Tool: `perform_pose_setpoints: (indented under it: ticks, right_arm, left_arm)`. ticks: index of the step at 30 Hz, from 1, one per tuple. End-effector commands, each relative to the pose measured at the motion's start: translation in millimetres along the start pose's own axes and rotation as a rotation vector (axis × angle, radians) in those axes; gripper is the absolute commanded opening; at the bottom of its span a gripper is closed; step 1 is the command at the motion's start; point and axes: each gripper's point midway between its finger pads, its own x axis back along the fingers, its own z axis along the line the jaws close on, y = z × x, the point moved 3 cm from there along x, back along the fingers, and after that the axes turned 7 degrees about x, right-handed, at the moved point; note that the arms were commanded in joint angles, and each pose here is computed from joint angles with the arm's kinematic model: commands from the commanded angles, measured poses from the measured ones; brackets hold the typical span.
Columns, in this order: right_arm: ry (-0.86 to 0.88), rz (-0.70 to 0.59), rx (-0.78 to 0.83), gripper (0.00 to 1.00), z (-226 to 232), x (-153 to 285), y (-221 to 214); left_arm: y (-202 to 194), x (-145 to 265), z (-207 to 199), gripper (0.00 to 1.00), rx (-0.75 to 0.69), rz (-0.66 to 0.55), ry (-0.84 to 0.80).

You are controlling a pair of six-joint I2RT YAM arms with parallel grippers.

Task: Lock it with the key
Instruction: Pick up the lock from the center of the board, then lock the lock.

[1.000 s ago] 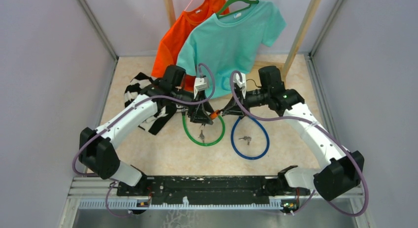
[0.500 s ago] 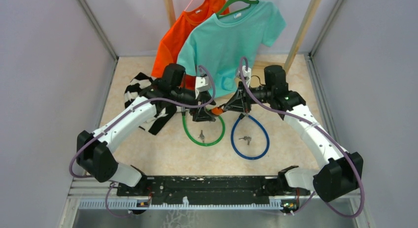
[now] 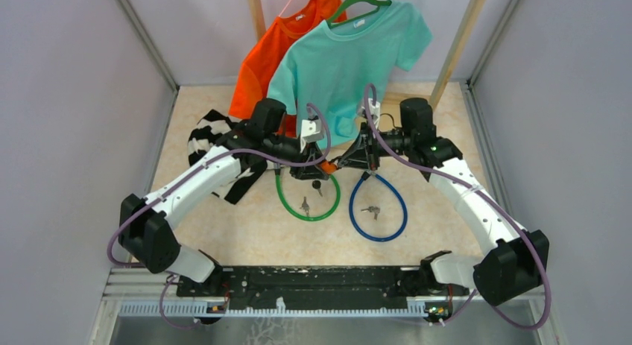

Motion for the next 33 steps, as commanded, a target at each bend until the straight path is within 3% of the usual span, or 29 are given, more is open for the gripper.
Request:
perform_pose_setpoints:
  ticks: [1, 5, 7, 8, 13, 33]
  right_arm:
    - [0.025, -0.071, 0.1, 0.0, 7.0, 6.1, 25.9]
    - [0.035, -0.074, 0.107, 0.0, 7.3, 5.1, 23.8]
    - [0.053, -0.08, 0.132, 0.0, 8.8, 4.8, 23.6]
    - [0.061, -0.082, 0.143, 0.0, 9.8, 4.8, 23.0]
    - [0.083, -0.068, 0.181, 0.0, 12.3, 3.2, 15.5]
    - [0.103, -0.055, 0.056, 0.0, 15.9, -10.4, -14.1]
  left_arm:
    - [-3.0, -1.9, -1.4, 0.43, -0.016, 0.008, -0.005]
    - [-1.2, -2.3, -5.7, 0.22, -0.005, -0.002, -0.031]
    - [1.0, -2.9, -9.8, 0.04, 0.008, -0.013, -0.058]
    - [2.2, -3.2, -12.5, 0.0, 0.016, -0.02, -0.076]
    - [8.0, -3.7, -21.5, 0.0, 0.03, -0.045, -0.14]
    - [26.5, -10.8, 13.4, 0.0, -0.034, -0.049, 0.017]
